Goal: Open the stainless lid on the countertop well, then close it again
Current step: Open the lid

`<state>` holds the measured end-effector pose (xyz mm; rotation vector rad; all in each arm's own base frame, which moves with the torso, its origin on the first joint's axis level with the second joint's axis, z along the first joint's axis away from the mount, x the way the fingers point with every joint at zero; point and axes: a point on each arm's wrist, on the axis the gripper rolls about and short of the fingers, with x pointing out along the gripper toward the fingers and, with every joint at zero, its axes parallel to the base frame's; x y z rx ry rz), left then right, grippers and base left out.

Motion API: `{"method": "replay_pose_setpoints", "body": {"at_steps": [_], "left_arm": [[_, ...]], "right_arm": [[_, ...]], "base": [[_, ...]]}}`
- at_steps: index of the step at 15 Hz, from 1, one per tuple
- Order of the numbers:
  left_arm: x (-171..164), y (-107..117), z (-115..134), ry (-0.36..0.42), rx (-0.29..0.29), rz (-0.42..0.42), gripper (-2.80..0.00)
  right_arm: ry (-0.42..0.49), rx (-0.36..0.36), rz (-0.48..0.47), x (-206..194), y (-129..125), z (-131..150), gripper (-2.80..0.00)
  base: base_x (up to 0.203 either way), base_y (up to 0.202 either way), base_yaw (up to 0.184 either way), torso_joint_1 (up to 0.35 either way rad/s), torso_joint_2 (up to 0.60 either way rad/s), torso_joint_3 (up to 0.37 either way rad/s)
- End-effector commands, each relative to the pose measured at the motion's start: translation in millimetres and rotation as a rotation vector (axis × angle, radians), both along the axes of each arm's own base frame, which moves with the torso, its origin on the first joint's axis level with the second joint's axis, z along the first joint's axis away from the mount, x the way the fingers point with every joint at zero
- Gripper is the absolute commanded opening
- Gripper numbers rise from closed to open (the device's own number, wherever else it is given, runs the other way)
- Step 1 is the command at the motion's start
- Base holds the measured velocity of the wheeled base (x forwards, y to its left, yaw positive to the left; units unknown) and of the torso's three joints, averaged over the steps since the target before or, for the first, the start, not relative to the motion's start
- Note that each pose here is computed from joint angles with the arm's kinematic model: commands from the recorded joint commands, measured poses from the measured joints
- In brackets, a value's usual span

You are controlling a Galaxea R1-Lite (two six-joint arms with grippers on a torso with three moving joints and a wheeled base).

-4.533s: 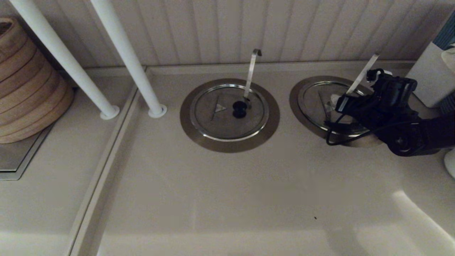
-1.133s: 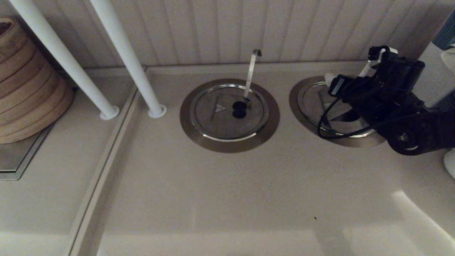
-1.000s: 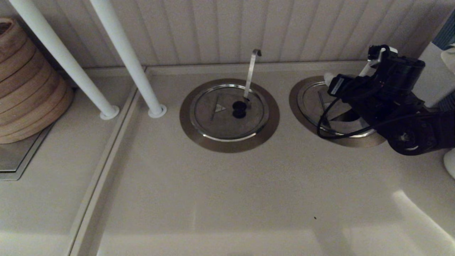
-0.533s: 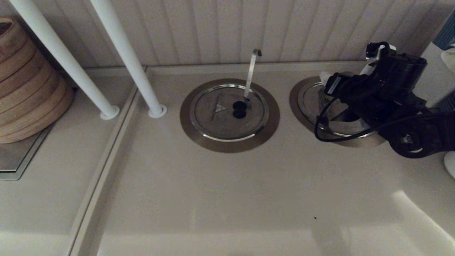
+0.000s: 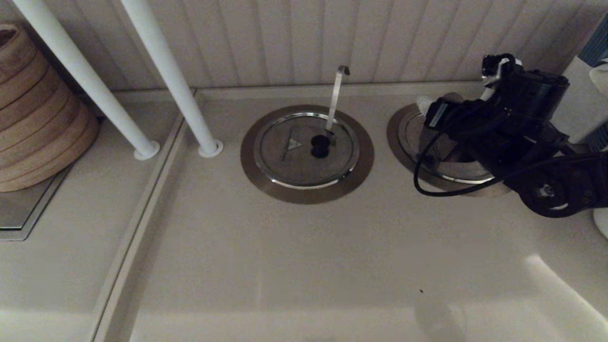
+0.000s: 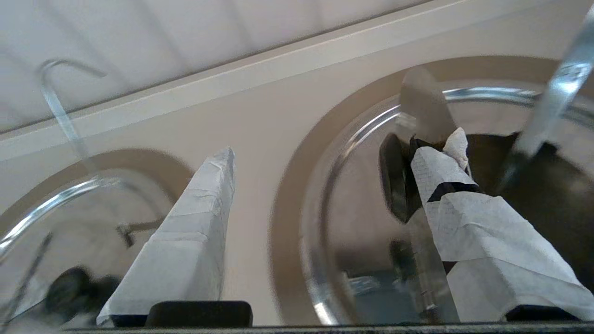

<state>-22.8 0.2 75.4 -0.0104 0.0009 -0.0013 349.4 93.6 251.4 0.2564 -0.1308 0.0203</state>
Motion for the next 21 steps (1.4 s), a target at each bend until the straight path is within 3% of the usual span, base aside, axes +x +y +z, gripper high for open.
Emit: {"method": "replay_pose_setpoints", "body": {"at_steps": [1,9,16,19,21], "left_arm": [[0.1,0.0,0.1,0.001,0.000,0.001,-2.80],[0.1,0.0,-0.1,0.002,0.000,0.001,-2.80],[0.1,0.0,0.1,0.001,0.000,0.000,-2.80],[0.1,0.0,0.1,0.001,0.000,0.001,-2.80],[0.1,0.0,0.1,0.001,0.000,0.001,-2.80]], "right_arm": [[-0.002,0.003,0.024,-4.7,8.1,0.1,0.00],[-0.011,0.009,0.082,-21.9,23.9,6.0,0.00],[-0.062,0.024,0.128,-53.2,27.7,31.8,0.00],[-0.069,0.018,0.095,-53.9,17.4,36.7,0.00],[-0.068,-0.029,0.020,-46.4,-2.9,37.2,0.00]], "base": [[0.000,0.000,0.000,0.000,0.00,0.000],[0.000,0.000,0.000,0.000,0.00,0.000],[0.000,0.000,0.000,0.000,0.00,0.000],[0.000,0.000,0.000,0.000,0.00,0.000],[0.000,0.000,0.000,0.000,0.00,0.000]]}}
